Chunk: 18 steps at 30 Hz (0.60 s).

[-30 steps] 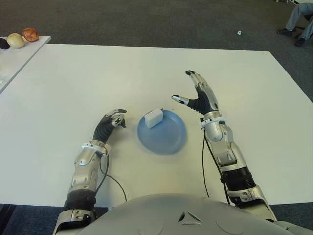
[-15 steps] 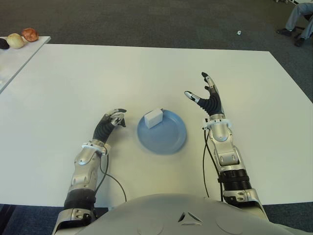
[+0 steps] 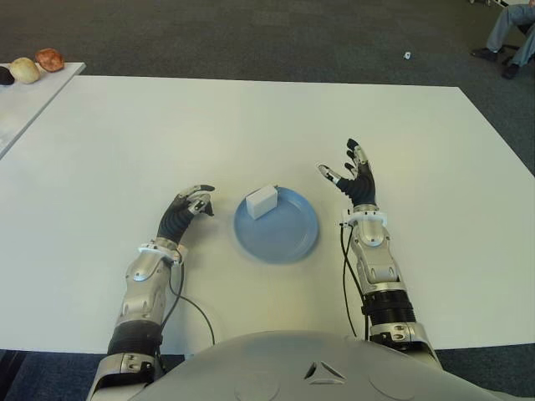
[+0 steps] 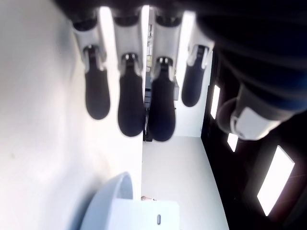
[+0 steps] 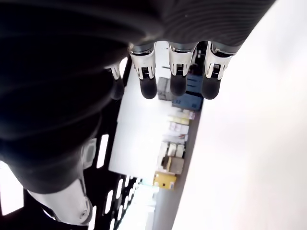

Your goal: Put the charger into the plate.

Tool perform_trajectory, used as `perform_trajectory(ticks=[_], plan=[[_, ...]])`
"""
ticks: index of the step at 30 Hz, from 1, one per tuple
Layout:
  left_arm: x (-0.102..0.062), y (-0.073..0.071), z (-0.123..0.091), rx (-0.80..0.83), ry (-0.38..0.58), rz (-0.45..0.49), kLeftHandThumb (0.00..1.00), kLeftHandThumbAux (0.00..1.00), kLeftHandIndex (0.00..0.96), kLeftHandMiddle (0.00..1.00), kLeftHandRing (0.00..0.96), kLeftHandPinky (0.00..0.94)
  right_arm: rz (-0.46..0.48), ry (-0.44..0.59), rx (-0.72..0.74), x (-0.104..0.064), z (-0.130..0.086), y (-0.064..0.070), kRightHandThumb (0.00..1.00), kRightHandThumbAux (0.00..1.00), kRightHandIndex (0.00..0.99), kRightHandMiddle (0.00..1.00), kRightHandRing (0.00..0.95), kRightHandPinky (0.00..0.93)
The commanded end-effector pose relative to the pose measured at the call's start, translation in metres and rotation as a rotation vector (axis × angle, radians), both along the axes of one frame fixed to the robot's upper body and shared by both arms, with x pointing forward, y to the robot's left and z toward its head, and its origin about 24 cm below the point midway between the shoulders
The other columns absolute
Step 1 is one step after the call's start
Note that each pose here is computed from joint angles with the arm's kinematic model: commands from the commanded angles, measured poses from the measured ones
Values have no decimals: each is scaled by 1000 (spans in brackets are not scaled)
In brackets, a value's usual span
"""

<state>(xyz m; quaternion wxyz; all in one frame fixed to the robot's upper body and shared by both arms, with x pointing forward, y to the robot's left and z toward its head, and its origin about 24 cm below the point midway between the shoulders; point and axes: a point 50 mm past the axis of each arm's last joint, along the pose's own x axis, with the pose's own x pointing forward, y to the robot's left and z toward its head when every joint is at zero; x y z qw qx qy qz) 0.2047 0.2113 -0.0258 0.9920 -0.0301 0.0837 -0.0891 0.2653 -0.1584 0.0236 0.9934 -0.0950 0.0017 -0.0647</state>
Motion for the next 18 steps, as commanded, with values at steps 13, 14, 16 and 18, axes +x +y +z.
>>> perform_trajectory(ticks=[13, 14, 16, 18], plan=[[-2, 2, -12, 29, 40, 61, 120, 544, 150, 230, 199, 166, -26, 125, 238, -21, -48, 8, 0, 805, 103, 200, 182, 183], [-1, 2, -11, 29, 37, 64, 115, 551, 141, 214, 184, 154, -25, 128, 241, -23, -50, 8, 0, 805, 105, 202, 183, 183], [0, 1, -11, 28, 33, 71, 105, 567, 118, 177, 150, 125, -24, 136, 246, -25, -53, 7, 0, 804, 108, 206, 186, 181], [1, 0, -10, 28, 31, 83, 91, 589, 93, 135, 111, 90, -27, 152, 253, -29, -58, 7, 0, 798, 115, 211, 191, 187]])
